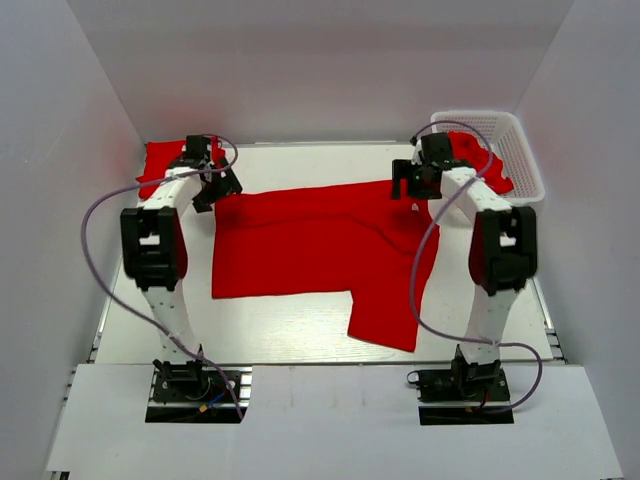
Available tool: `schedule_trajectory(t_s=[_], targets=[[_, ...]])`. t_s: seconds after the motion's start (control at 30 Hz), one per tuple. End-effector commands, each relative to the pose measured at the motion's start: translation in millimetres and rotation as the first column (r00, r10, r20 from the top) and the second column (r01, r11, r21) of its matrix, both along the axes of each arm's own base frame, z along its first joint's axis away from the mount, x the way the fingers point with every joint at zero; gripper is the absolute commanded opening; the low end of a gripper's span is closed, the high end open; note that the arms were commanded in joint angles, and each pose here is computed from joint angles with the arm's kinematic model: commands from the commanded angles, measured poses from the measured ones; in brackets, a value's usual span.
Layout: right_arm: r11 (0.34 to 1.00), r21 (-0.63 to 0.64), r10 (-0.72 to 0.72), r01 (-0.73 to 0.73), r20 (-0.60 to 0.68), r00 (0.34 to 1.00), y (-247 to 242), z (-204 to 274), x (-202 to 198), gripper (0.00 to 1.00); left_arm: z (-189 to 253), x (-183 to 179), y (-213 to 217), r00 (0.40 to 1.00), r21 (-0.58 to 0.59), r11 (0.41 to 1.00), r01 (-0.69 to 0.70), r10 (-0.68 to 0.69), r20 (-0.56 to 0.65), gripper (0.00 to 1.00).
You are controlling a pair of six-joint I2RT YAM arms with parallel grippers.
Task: Fold and stack the t-shirts
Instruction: Fold the flattened tshirt in 1/3 of the way, then grap the side of the flattened tshirt closest away from the robot with both arms
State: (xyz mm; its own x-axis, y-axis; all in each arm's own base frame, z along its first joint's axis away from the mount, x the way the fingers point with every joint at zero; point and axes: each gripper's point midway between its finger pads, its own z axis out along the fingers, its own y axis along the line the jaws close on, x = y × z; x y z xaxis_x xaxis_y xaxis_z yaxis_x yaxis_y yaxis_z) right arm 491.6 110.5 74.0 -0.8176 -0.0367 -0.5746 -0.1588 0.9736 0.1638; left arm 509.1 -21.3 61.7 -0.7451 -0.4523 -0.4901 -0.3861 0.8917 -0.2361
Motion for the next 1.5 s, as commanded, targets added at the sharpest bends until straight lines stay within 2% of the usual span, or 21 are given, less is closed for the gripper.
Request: schedule_trajectory(t_s=[0.0,0.03,0.1,0.13,0.2,0.23,0.27,0.33,0.4,0.57,0.67,0.77,0.87,1.1,1.13,1.17,1.23,1.27,1.4,1.43,1.47], targets=[[0.996,-0.067,0.075,-0.065,0.162,0.984,7,63,-32,0.9,95,-48,6,0.991,0.053,0.999,-0.008,0.0,0.135,1.0],[0.996,-0.078,0.062,-0.047,0.2,0.978,5,80,-42,0.9,75,-77,12,0.997,0.072,0.997,-0.028,0.023,0.07,1.0],[0.996,-0.067,0.073,-0.063,0.159,0.985,11,67,-76,0.9,71,-110,12,0.997,0.057,0.996,-0.065,0.063,0.041,1.0],[0.996,-0.068,0.071,-0.061,0.154,0.985,8,67,-92,0.9,68,-140,15,0.998,0.068,0.995,-0.069,0.068,0.013,1.0],[0.997,-0.047,0.07,-0.064,0.147,0.987,14,67,-109,0.9,62,-169,19,0.993,0.06,0.992,-0.112,0.113,-0.021,1.0],[0.998,-0.037,0.059,-0.054,0.145,0.988,10,67,-129,0.9,44,-194,19,0.99,0.067,0.992,-0.108,0.113,-0.08,1.0],[0.998,-0.024,0.056,-0.054,0.15,0.987,13,68,-135,0.9,51,-207,19,0.991,0.057,0.991,-0.123,0.126,-0.054,1.0],[0.998,-0.003,0.061,-0.061,0.168,0.984,12,73,-155,0.9,29,-237,14,0.985,0.034,0.991,-0.132,0.135,-0.109,1.0],[0.998,0.005,0.062,-0.064,0.185,0.981,11,80,-165,0.9,22,-251,10,0.988,0.005,0.992,-0.13,0.13,-0.088,1.0],[0.998,0.018,0.055,-0.06,0.208,0.977,7,89,-179,0.9,2,-267,6,0.985,-0.019,0.99,-0.139,0.136,-0.105,1.0],[0.999,0.008,0.045,-0.048,0.206,0.977,3,87,-185,0.9,-17,-276,8,0.975,0.001,0.99,-0.144,0.142,-0.168,1.0],[1.0,-0.002,0.027,-0.027,0.209,0.978,-3,85,-187,0.9,-31,-277,8,0.969,0.006,0.99,-0.144,0.142,-0.2,1.0],[1.0,0.001,0.022,-0.023,0.208,0.978,-3,83,-190,0.9,-38,-272,4,0.975,-0.017,0.991,-0.136,0.131,-0.179,1.0],[1.0,0.015,0.024,-0.028,0.189,0.982,-3,77,-197,0.9,-52,-267,5,0.977,-0.011,0.988,-0.152,0.149,-0.154,0.86],[0.999,0.018,0.026,-0.03,0.188,0.982,-2,77,-198,0.9,-53,-263,5,0.979,-0.013,0.988,-0.152,0.149,-0.14,0.83],[1.0,0.016,0.023,-0.026,0.184,0.983,-2,75,-199,0.9,-59,-268,5,0.975,-0.009,0.988,-0.152,0.149,-0.165,0.75],[1.0,0.008,0.015,-0.016,0.183,0.983,-4,74,-199,0.9,-62,-267,3,0.974,-0.016,0.989,-0.149,0.144,-0.173,0.65],[1.0,0.008,0.009,-0.011,0.183,0.983,-5,74,-199,0.9,-63,-265,-1,0.976,-0.039,0.989,-0.14,0.131,-0.172,0.51],[1.0,-0.002,-0.004,0.004,0.186,0.982,-9,74,-199,0.9,-73,-274,-6,0.976,-0.06,0.992,-0.108,0.094,-0.197,0.21],[1.0,-0.003,-0.007,0.008,0.187,0.982,-10,75,-199,0.9,-75,-276,-6,0.976,-0.06,0.992,-0.108,0.094,-0.198,0.13],[1.0,-0.005,-0.004,0.006,0.18,0.984,-10,73,-200,0.9,-75,-276,-8,0.976,-0.068,0.992,-0.104,0.089,-0.199,0.0]])
